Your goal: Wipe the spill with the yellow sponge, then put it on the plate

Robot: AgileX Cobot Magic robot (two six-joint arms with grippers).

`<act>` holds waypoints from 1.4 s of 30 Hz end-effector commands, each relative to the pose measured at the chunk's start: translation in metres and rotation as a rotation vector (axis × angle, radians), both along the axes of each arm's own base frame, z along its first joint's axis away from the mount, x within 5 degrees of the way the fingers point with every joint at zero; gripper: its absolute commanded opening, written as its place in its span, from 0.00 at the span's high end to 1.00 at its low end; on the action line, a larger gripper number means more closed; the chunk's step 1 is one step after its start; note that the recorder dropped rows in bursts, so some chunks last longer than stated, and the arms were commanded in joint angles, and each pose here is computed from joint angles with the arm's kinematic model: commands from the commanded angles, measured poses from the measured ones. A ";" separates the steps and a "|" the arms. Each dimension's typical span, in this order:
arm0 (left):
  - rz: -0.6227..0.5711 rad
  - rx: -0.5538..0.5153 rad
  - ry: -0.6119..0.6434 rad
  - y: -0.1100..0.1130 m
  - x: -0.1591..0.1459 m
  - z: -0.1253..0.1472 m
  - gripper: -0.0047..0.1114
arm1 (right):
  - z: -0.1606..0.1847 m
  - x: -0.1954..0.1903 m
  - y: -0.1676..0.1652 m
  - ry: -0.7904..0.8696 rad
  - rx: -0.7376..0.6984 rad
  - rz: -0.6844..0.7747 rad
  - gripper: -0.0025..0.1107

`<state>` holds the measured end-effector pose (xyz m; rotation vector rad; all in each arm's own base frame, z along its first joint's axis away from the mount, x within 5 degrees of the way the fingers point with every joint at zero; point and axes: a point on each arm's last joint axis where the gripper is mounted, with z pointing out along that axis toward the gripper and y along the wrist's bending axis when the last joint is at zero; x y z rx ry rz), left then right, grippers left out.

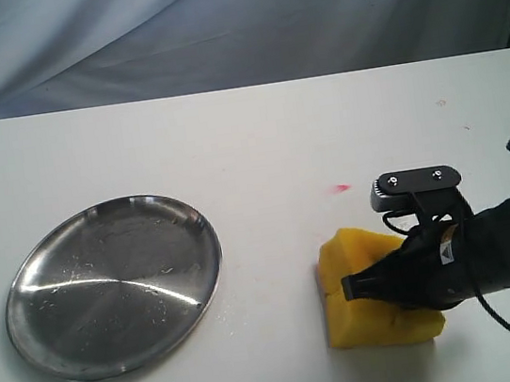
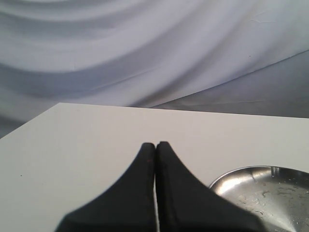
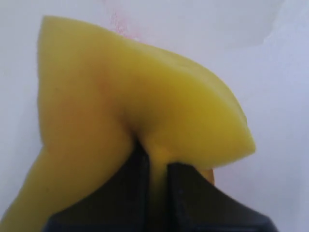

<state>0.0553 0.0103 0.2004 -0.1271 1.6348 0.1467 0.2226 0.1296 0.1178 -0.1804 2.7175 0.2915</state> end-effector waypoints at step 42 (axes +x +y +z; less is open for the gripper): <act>0.004 0.000 -0.001 0.000 0.000 -0.001 0.96 | 0.061 0.083 0.028 -0.049 -0.024 0.056 0.98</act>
